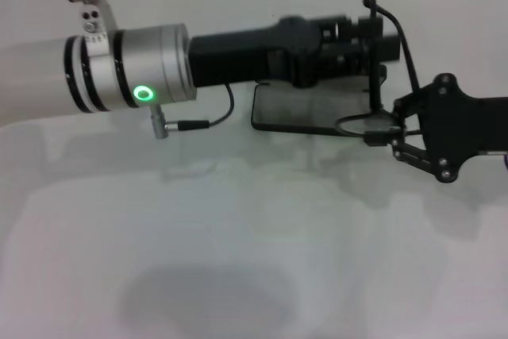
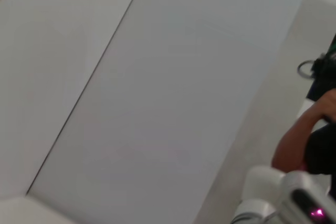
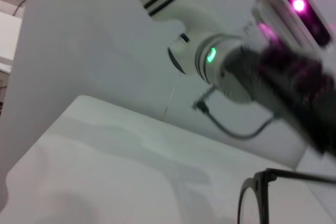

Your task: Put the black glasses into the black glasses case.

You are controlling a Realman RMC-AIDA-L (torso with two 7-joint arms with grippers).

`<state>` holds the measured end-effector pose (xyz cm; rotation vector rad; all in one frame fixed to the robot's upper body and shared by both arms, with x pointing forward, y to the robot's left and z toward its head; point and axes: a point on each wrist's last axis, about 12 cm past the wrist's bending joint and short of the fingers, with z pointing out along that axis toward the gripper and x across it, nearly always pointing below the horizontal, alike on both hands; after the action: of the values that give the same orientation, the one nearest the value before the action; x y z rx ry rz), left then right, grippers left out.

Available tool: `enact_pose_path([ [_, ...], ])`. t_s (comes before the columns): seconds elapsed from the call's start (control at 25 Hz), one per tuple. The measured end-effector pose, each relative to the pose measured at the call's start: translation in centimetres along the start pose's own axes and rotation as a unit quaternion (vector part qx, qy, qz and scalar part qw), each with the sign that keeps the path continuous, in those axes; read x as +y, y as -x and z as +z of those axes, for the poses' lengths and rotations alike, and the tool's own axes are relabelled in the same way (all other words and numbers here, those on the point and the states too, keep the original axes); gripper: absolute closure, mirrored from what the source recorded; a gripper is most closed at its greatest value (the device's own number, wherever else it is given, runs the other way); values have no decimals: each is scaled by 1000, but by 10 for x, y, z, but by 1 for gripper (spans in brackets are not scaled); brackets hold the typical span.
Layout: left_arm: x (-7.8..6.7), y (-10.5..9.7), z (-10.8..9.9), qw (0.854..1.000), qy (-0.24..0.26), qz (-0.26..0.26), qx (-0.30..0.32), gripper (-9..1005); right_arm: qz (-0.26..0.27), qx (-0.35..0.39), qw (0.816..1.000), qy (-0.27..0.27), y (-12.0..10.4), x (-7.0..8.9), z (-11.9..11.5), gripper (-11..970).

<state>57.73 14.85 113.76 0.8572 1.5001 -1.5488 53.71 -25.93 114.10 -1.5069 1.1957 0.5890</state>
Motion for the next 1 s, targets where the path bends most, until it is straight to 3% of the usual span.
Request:
enact_pose_path([
  [0.24, 9, -6, 7, 998, 37, -37, 23, 448, -40, -22, 999, -12, 3, 4, 1, 841],
  [1.0, 5, -5, 26, 997, 9, -34, 70, 449, -71, -22, 997, -26, 1, 7, -3, 841],
])
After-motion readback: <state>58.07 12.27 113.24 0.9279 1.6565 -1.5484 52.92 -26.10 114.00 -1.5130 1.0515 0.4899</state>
